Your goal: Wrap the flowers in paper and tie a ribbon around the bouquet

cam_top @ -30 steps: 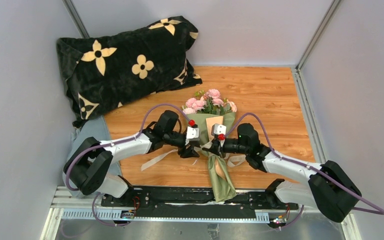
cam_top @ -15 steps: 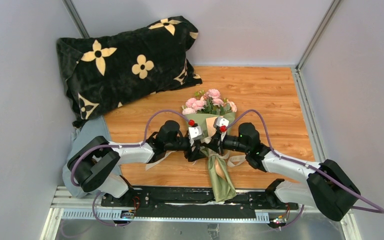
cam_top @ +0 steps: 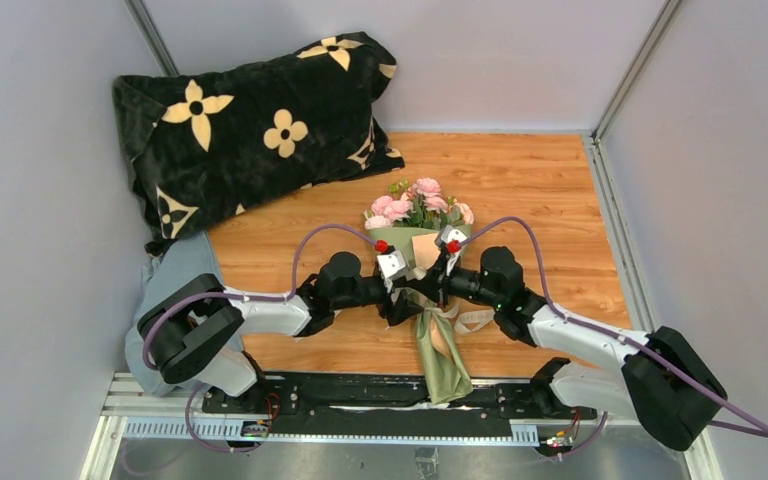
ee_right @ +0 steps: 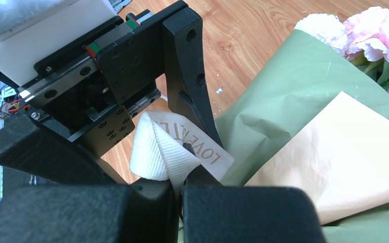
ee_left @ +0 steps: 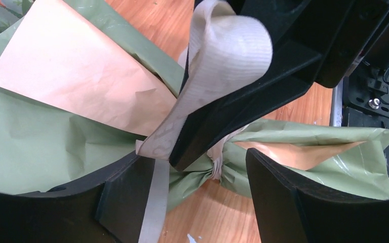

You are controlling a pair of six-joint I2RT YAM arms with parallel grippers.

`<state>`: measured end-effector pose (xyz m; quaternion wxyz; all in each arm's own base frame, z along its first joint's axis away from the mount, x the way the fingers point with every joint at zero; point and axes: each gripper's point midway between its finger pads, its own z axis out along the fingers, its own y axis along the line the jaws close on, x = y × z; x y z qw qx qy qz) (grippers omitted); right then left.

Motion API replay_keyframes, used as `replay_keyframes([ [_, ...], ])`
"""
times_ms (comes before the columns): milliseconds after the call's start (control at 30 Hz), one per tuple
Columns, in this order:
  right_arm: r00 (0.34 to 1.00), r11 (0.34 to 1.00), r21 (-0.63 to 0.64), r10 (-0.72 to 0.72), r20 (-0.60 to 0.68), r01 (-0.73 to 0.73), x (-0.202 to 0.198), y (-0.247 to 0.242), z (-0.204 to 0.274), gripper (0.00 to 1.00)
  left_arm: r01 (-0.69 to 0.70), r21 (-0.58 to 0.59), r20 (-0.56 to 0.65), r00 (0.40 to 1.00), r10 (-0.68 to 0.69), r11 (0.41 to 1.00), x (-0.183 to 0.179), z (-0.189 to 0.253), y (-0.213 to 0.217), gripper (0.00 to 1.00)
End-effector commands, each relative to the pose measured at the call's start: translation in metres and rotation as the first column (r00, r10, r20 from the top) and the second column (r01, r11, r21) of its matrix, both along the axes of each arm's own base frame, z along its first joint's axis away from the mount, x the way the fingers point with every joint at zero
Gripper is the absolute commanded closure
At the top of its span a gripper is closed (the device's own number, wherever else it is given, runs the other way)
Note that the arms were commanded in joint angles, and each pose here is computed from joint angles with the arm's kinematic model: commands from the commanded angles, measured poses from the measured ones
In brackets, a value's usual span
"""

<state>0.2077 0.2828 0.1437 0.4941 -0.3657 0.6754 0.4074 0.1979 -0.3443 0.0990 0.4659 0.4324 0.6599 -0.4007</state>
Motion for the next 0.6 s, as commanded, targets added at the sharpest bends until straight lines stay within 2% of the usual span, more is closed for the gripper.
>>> replay_keyframes([
  [0,0.998,0.998,0.007,-0.058,-0.032,0.058,0.001,-0.01,-0.003,1.0,-0.038,-0.029,0.043,0.998,0.04,0.999,0.009,0.007,-0.009,0.24],
  [133,0.998,0.998,0.012,-0.066,-0.025,0.066,0.001,-0.011,-0.001,1.0,-0.052,-0.026,0.067,0.996,0.053,0.998,0.011,0.006,-0.014,0.23],
  [200,0.997,0.998,0.009,-0.067,-0.027,0.067,0.002,-0.011,-0.002,1.0,-0.061,-0.036,0.07,0.996,0.063,0.998,0.013,0.007,-0.016,0.26],
  [333,0.996,0.998,0.004,-0.069,-0.053,0.069,0.002,-0.01,-0.008,1.0,-0.049,-0.083,0.068,0.996,0.055,0.995,0.013,0.016,-0.025,0.41],
  [567,0.993,0.996,-0.002,-0.09,-0.071,0.09,0.005,-0.01,-0.01,1.0,-0.014,-0.096,0.042,0.999,0.018,0.995,0.006,0.012,-0.032,0.78],
])
